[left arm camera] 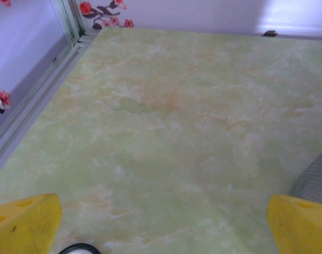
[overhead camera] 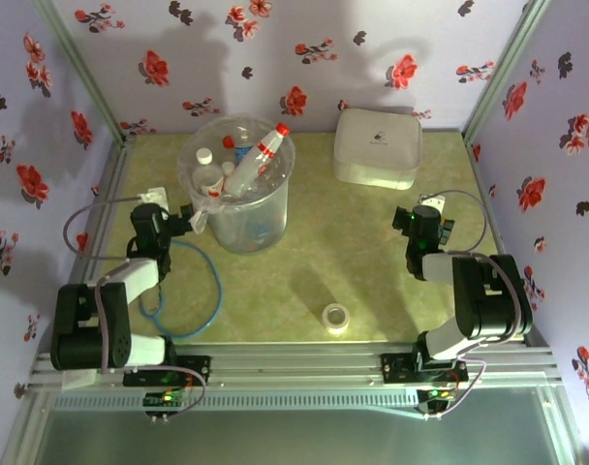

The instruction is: Put the plastic bottles in the bin

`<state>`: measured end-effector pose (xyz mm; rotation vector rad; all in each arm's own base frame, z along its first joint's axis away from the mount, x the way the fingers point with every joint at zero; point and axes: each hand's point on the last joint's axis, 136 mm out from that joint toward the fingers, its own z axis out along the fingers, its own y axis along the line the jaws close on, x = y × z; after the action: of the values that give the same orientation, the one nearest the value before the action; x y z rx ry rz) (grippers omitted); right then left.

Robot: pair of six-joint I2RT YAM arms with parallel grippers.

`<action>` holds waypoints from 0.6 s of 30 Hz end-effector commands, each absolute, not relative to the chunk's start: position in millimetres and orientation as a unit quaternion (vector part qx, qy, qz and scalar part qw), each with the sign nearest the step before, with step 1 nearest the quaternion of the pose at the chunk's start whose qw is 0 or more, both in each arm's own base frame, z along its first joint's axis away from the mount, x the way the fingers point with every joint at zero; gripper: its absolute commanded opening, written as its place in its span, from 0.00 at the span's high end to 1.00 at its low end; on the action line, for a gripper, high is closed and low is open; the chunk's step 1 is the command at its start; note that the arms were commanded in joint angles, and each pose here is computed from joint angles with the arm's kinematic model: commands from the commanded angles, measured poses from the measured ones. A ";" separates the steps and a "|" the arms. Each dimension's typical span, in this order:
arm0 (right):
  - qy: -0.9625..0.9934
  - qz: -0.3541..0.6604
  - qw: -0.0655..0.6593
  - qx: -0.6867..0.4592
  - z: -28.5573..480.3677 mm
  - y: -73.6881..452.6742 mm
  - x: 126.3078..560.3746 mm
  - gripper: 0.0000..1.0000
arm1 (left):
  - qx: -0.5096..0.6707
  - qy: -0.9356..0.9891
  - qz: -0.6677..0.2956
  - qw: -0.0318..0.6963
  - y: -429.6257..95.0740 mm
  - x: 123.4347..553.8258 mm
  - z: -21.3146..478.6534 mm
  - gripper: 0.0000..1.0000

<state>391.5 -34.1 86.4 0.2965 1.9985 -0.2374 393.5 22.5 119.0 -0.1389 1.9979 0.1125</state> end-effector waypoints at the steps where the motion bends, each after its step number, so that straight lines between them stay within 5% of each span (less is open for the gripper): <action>1: 0.816 -0.078 0.561 0.117 95.1 -32.1 392.4 0.01 | -0.079 0.831 0.054 0.548 38.5 401.3 111.8 0.00; 18: 0.799 -0.099 0.574 0.151 91.4 -46.9 384.5 0.01 | -0.042 0.816 0.053 0.574 20.9 397.9 95.1 0.00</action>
<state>385.3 -39.3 84.9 0.3157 1.9093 -0.2093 394.3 20.6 86.5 -0.1191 1.9546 0.0999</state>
